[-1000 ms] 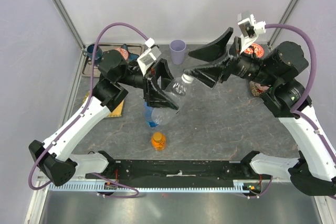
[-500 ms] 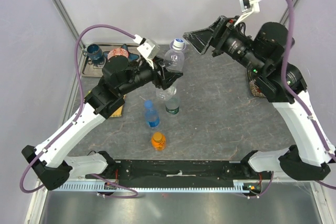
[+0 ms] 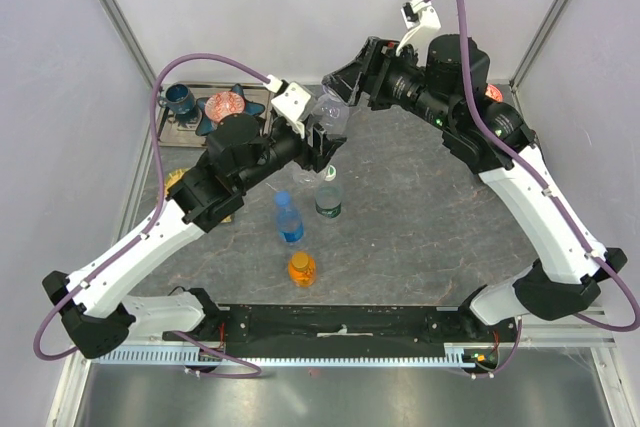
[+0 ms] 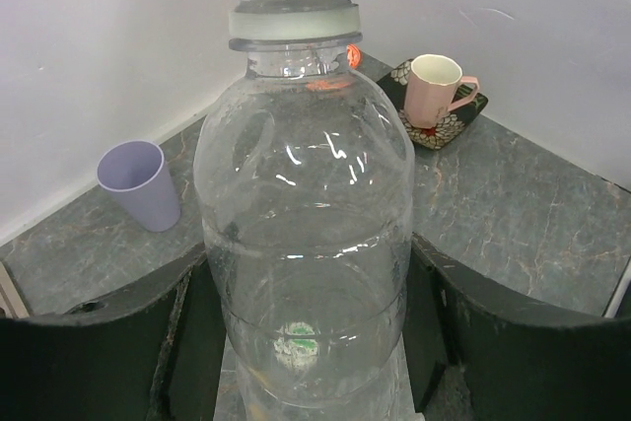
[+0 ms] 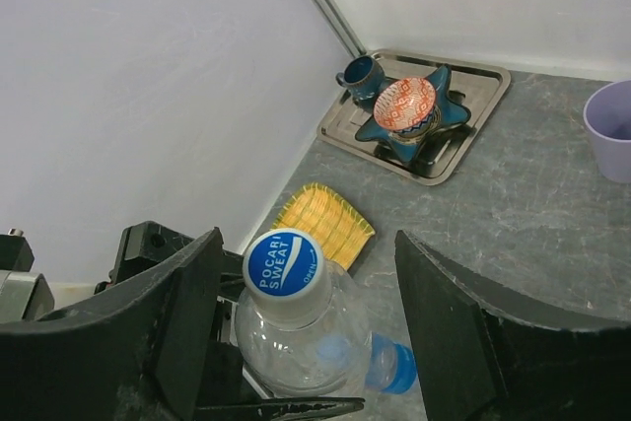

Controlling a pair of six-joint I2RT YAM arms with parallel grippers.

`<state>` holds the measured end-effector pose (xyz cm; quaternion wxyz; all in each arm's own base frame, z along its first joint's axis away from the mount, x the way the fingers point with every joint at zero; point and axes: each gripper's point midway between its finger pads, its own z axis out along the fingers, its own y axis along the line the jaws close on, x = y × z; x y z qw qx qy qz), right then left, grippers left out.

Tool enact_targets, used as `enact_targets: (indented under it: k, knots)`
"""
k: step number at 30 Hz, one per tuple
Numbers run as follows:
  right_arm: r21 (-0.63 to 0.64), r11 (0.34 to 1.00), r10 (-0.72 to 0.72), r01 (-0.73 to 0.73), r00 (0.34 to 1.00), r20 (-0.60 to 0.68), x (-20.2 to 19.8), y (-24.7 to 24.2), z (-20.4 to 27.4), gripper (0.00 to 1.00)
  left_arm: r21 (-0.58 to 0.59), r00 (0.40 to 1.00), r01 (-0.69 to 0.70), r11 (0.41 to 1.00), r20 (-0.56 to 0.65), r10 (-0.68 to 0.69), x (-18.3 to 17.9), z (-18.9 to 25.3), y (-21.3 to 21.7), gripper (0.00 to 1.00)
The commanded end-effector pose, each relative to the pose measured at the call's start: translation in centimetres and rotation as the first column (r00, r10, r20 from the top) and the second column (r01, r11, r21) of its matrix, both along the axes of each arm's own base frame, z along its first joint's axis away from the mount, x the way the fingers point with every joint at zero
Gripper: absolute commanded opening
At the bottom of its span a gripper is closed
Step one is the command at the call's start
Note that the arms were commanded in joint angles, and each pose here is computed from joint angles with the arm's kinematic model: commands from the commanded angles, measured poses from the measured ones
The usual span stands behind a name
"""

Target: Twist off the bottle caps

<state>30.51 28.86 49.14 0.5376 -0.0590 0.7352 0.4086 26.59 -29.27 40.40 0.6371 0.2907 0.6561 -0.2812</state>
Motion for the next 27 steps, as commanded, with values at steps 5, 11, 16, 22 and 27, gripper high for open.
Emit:
enact_targets:
  k: [5, 11, 16, 22, 27]
  knots:
    - [0.038, 0.999, 0.001, -0.002, 0.999, 0.039, -0.5, 0.2, 1.9, 0.7, 0.018, 0.998, -0.024, 1.0, 0.067, 0.023, 0.3, 1.0, 0.2, 0.29]
    - [0.023, 1.0, 0.003, -0.004, 0.999, 0.032, -0.4, 0.3, 1.1, 0.55, 0.022, 0.997, -0.027, 0.999, 0.069, 0.026, 0.4, 1.0, 0.2, 0.29]
    - [0.01, 1.0, 0.016, -0.016, 1.0, 0.015, -0.6, 0.5, 0.0, 0.39, 0.013, 0.997, -0.018, 1.0, 0.073, 0.017, 0.2, 1.4, 0.1, 0.29]
    - [-0.015, 0.997, 0.079, -0.079, 0.997, 0.007, -1.4, 1.1, -1.2, 0.18, 0.012, 0.996, 0.012, 1.0, 0.085, -0.013, -0.3, 1.9, -0.1, 0.28]
    - [-0.047, 0.994, 0.099, -0.097, 0.994, 0.051, -2.3, 0.4, -0.7, 0.0, 0.005, 0.993, 0.083, 0.997, 0.087, -0.083, -1.7, 2.7, -0.5, 0.28]
